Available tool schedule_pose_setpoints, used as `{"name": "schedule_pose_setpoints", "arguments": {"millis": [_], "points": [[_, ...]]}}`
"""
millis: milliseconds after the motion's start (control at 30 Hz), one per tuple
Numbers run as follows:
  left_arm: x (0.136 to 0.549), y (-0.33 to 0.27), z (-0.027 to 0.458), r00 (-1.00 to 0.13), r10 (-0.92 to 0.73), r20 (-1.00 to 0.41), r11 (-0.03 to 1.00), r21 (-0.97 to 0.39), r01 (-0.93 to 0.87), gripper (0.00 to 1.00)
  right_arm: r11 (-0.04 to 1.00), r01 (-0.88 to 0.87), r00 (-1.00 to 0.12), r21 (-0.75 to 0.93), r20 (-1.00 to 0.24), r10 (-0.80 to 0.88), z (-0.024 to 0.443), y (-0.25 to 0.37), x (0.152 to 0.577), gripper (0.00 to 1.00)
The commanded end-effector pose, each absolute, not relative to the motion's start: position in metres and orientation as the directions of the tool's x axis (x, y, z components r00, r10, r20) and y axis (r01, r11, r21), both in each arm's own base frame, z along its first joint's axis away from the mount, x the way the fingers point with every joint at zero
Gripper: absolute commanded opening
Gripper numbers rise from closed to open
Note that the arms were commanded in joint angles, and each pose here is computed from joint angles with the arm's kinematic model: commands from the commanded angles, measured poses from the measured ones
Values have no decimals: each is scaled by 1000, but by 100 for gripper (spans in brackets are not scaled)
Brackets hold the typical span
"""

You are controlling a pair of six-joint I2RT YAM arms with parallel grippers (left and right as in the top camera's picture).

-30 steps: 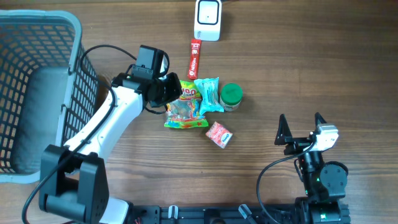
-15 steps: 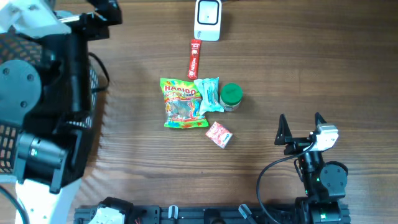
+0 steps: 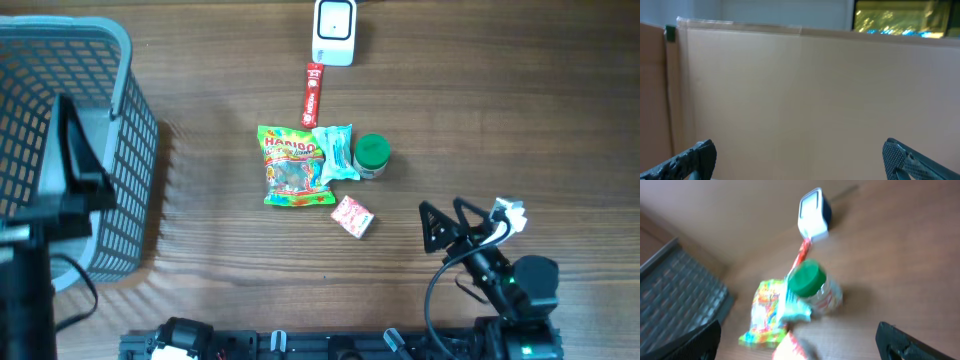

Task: Scan the item barcode
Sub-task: 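Retract the left arm and reach the right gripper toward the tissue pack, then grasp the red tissue pack with the right gripper and lift it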

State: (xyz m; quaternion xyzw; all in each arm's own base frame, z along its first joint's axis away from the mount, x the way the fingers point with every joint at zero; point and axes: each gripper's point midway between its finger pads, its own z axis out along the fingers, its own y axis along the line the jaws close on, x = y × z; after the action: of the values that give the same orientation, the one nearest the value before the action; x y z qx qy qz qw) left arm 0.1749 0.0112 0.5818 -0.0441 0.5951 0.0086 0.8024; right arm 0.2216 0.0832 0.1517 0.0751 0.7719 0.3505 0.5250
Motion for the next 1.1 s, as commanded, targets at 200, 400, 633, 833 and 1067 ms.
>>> {"name": "schedule_pose_setpoints", "arguments": {"millis": [200,400,633,833,1067], "points": [[118,15,552,502,-66,-862,995,-93,-30,100,844,97,-742,528,-526,414,258,64,203,99],[92,21,546,504,-61,-862,993,-103,-56,100,748,284,-925,600,-34,378,206,104,233,100],[34,16,539,620,-66,-782,997,-83,1,100,838,460,-884,293,59,465,121,152,256,100],[45,-2,508,626,-67,-777,997,-21,80,100,846,521,-852,114,133,507,57,180,248,100],[42,-1,506,639,-68,-766,997,-23,78,100,865,485,-871,127,158,465,10,211,260,100]]}}
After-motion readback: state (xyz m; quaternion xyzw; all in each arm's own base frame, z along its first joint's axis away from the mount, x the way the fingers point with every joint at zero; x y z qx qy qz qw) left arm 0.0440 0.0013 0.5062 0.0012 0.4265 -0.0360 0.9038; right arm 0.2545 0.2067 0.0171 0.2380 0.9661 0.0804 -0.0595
